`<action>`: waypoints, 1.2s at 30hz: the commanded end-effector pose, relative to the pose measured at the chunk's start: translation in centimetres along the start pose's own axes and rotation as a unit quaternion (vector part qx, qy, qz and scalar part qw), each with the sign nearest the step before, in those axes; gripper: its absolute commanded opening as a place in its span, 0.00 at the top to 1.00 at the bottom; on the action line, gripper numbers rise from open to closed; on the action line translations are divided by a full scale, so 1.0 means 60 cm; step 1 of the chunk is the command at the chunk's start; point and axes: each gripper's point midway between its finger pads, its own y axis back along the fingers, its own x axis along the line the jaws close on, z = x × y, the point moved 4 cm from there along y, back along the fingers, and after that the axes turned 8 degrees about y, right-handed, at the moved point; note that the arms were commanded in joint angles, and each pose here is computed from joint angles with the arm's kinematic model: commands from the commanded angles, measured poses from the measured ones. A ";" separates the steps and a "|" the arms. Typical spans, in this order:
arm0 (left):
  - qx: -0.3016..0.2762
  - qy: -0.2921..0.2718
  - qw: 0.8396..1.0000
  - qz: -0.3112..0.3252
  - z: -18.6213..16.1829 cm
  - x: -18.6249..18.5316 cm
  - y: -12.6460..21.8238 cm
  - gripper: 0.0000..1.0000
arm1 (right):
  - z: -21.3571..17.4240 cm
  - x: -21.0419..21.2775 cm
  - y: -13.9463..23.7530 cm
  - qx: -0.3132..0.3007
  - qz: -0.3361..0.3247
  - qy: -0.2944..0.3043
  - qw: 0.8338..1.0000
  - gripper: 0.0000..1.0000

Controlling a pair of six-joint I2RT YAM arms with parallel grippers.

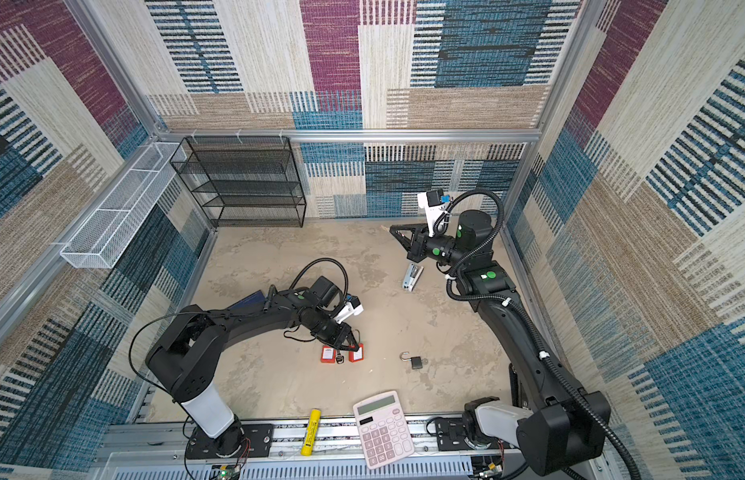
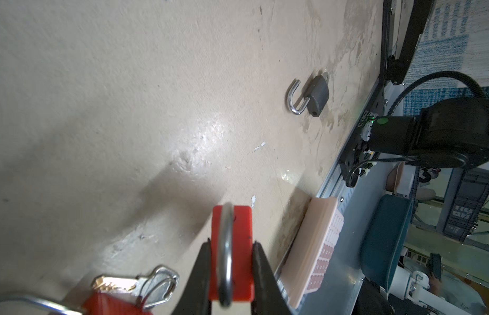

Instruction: Lock with the key

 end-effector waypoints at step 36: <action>0.035 0.013 0.999 0.038 0.006 0.015 -0.011 0.66 | 0.006 0.004 0.004 -0.001 -0.002 0.011 1.000 1.00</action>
